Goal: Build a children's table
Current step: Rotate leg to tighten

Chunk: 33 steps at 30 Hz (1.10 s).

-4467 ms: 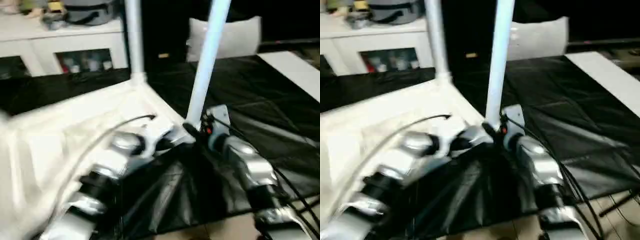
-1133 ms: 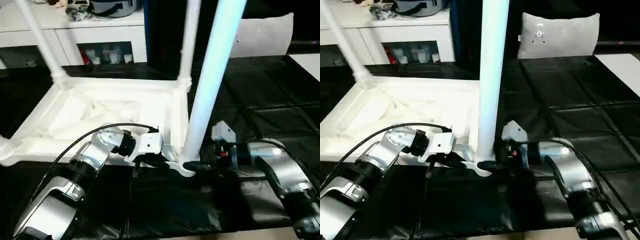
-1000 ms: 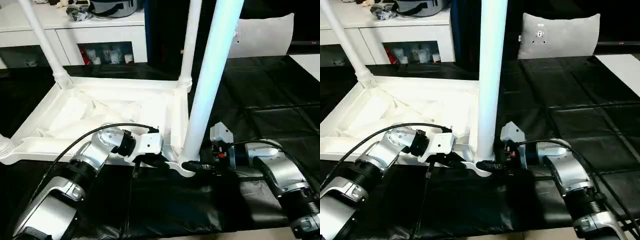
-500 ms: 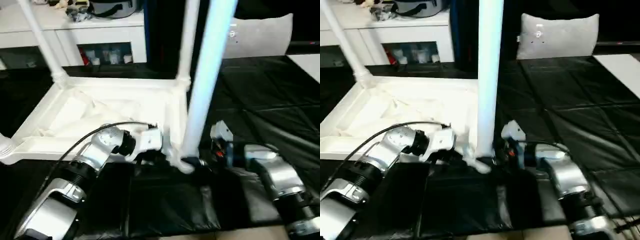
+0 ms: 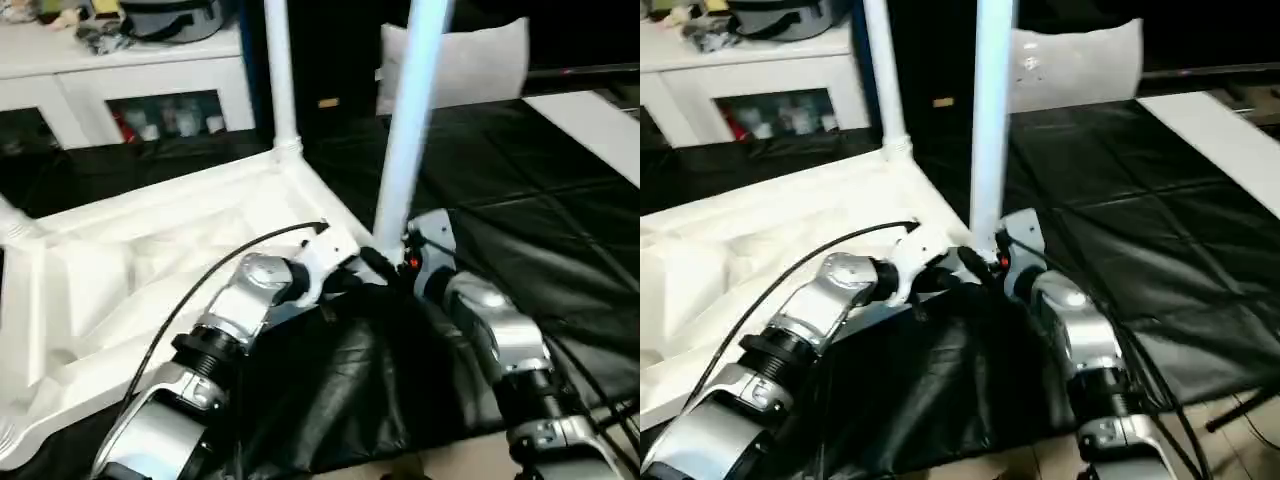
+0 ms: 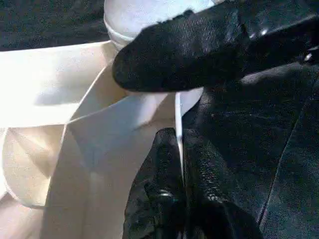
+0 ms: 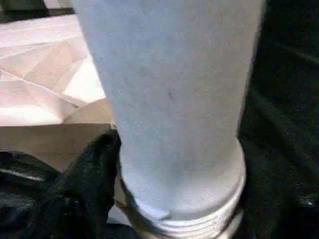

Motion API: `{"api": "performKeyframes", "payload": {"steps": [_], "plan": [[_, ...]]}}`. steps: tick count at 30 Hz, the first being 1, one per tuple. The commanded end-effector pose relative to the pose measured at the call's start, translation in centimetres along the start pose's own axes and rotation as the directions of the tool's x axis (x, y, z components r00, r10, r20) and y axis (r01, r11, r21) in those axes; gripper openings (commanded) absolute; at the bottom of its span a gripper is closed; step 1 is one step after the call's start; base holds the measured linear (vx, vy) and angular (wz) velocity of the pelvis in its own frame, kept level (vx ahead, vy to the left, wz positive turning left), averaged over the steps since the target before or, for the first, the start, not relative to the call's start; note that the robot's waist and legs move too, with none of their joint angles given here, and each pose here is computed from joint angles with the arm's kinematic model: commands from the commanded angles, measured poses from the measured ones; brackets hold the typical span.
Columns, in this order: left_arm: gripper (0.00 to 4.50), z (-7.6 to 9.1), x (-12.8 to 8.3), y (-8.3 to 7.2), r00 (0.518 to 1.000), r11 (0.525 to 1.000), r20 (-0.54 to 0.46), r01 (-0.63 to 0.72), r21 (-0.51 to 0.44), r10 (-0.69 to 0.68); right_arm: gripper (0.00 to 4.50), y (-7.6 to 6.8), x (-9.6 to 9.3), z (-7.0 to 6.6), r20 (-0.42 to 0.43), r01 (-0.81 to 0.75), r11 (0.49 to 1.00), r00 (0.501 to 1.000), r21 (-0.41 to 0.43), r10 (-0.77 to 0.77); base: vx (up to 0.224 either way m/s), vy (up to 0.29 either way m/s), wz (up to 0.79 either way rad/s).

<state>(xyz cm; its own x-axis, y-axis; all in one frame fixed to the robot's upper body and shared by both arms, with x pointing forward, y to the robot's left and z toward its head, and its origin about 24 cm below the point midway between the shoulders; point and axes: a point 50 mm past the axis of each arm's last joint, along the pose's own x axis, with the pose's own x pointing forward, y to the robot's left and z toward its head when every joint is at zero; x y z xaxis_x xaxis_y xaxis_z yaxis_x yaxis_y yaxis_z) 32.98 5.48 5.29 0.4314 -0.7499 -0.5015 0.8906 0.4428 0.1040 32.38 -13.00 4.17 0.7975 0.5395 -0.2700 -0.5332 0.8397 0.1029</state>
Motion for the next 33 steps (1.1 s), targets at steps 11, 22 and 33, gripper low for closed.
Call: {"api": "performKeyframes", "payload": {"steps": [11, 22, 33], "plan": [[0.0, -1.7, -2.3, 0.6, 0.984, 0.961, -0.032, 0.177, 0.211, -0.174, 4.44, -1.6, -4.6, 0.6, 0.048, -0.26, 0.951, 0.961, -0.17, 0.271, 0.0, 0.0, 0.0], [0.0, -2.9, -3.9, -0.1, 0.872, 0.804, -0.151, 0.489, 0.338, -0.467, 4.44, -1.6, -6.8, 0.8, -0.211, -0.603, 0.741, 0.798, -0.297, 0.565, 0.0, 0.0, 0.0], [0.0, -2.7, -4.2, -0.4, 0.812, 0.724, -0.191, 0.58, 0.374, -0.552, 3.82, -0.4, -5.8, 0.9, -0.231, -0.715, 0.652, 0.699, -0.253, 0.677, 0.0, 0.0, 0.0]]}}
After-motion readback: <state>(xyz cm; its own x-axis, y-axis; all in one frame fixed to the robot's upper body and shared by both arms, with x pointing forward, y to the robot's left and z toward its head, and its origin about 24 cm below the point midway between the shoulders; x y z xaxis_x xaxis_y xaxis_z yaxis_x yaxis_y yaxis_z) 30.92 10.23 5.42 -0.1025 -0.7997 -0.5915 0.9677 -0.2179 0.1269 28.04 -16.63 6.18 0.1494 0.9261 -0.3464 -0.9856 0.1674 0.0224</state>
